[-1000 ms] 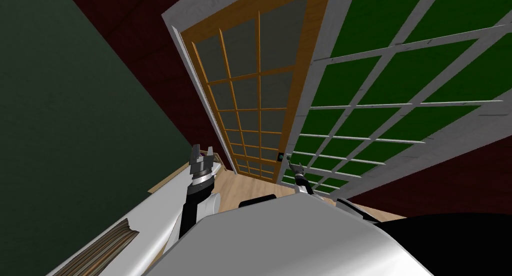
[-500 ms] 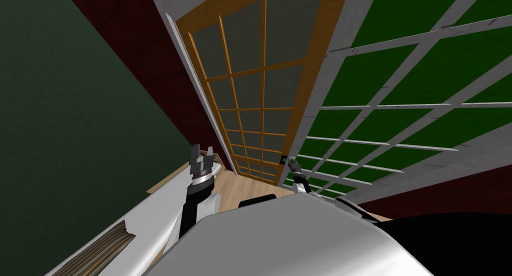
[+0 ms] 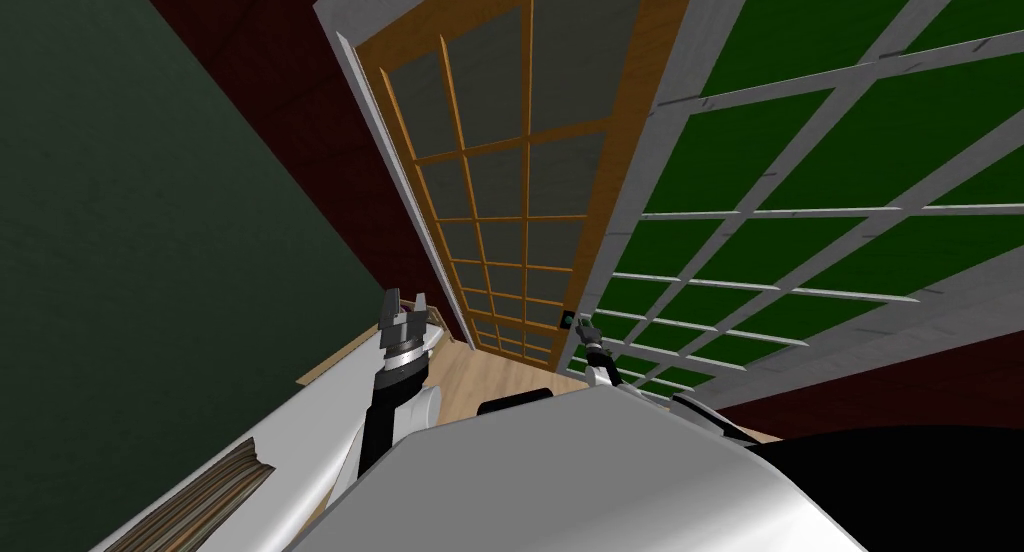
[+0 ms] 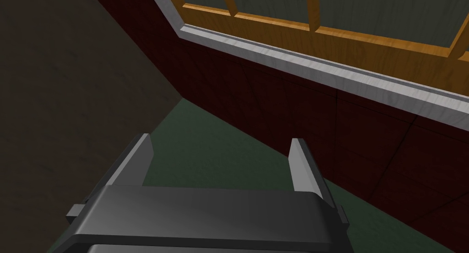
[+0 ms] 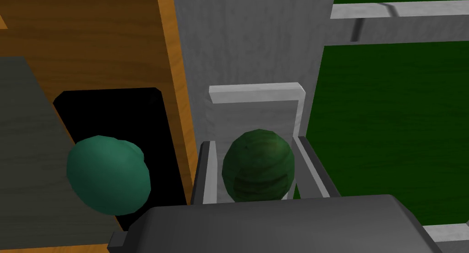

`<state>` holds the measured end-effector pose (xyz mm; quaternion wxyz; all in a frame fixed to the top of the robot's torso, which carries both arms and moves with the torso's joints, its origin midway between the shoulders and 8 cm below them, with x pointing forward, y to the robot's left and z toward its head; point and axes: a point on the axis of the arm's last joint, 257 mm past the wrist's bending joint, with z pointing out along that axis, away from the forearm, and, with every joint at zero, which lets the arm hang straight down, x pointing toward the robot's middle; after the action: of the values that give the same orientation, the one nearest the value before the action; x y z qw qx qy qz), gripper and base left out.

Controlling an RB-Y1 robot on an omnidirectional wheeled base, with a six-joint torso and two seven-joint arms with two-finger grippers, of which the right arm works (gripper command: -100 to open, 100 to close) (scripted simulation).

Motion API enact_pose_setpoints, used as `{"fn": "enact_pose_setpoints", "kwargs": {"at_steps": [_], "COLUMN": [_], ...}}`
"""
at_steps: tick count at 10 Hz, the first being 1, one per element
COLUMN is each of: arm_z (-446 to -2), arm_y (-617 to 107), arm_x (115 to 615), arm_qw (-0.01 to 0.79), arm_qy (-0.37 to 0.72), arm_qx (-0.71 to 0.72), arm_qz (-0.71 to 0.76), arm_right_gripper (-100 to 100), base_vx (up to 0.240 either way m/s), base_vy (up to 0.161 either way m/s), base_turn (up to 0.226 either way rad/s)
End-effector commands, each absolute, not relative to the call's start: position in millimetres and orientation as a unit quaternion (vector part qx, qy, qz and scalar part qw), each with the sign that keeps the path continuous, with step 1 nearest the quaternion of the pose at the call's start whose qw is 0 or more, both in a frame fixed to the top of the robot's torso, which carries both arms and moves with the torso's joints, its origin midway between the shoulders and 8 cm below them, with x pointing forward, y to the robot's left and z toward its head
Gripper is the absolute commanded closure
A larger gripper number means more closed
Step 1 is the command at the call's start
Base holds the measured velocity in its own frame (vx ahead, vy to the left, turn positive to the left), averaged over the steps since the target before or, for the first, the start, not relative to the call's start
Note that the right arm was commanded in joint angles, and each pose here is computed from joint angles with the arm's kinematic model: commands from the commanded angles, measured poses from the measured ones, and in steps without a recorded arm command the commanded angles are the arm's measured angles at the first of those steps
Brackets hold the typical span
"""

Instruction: Pull the door open

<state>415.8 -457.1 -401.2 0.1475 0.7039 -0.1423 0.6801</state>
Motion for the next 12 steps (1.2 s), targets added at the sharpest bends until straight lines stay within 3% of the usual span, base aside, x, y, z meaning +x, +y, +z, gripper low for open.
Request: {"fn": "enact_pose_setpoints", "kwargs": {"at_steps": [1, 4, 12], "arm_z": [-410.4, -415.2, -426.7], "arm_y": [-469.5, -477.0, -493.1], "arm_x": [399.8, 388.9, 367.2], "arm_qw": [0.160, 0.167, 0.185], "arm_qy": [-0.144, -0.146, -0.147], "arm_qx": [0.711, 0.715, 0.725], "arm_qz": [0.669, 0.663, 0.647], "arm_right_gripper": [100, 100, 100], "base_vx": [-0.095, -0.177, -0.038], "base_vy": [-0.020, 0.023, 0.008], "base_turn": [-0.042, -0.047, -0.022]}}
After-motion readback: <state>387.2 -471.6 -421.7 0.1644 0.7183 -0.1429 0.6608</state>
